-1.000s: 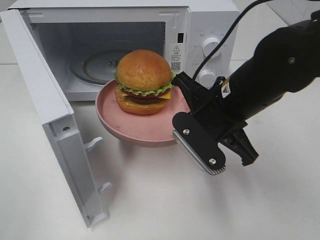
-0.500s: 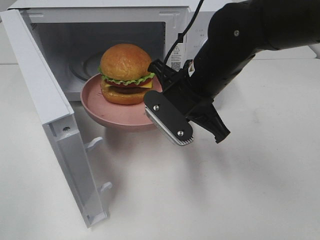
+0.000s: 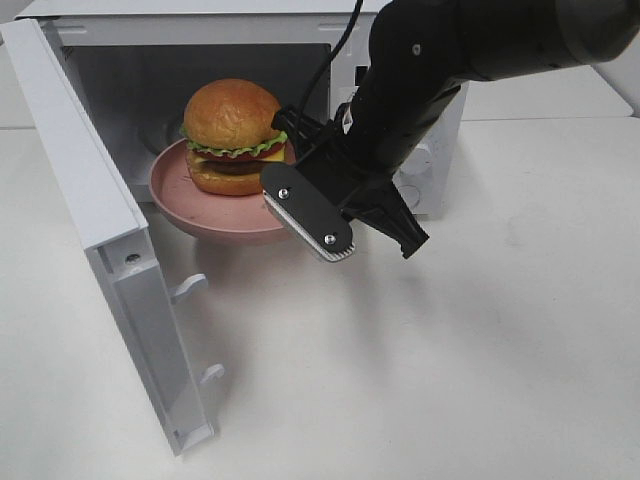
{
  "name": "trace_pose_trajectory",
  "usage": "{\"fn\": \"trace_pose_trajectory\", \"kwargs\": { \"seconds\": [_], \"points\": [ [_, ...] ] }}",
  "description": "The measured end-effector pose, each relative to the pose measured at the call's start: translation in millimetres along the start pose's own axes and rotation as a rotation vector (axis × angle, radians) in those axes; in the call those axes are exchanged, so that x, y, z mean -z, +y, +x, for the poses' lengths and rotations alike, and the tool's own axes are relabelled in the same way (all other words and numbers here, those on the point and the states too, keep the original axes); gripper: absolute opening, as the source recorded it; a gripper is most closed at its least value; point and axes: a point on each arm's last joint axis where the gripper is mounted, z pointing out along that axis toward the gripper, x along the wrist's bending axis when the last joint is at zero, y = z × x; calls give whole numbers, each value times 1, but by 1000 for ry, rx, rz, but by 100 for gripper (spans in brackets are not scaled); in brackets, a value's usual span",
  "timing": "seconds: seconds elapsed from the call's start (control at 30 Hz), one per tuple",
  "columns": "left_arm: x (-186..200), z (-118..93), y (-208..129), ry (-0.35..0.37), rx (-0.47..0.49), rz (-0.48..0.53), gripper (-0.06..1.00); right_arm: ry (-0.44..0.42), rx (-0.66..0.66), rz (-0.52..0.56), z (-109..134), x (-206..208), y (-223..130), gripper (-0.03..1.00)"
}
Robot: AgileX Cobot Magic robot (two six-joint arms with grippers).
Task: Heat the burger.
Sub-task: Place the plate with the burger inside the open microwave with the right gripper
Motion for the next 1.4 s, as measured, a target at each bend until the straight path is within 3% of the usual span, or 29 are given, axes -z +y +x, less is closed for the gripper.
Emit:
{"fn": "trace_pose_trajectory", "kwargs": {
  "seconds": [0.43,1.4],
  "points": [
    [0,0,0,0,0,0,97,-1,-11,43,-35,-20,-10,5],
    [0,0,0,0,0,0,97,-19,-166,71,-73,-67,-22,5]
  ]
}}
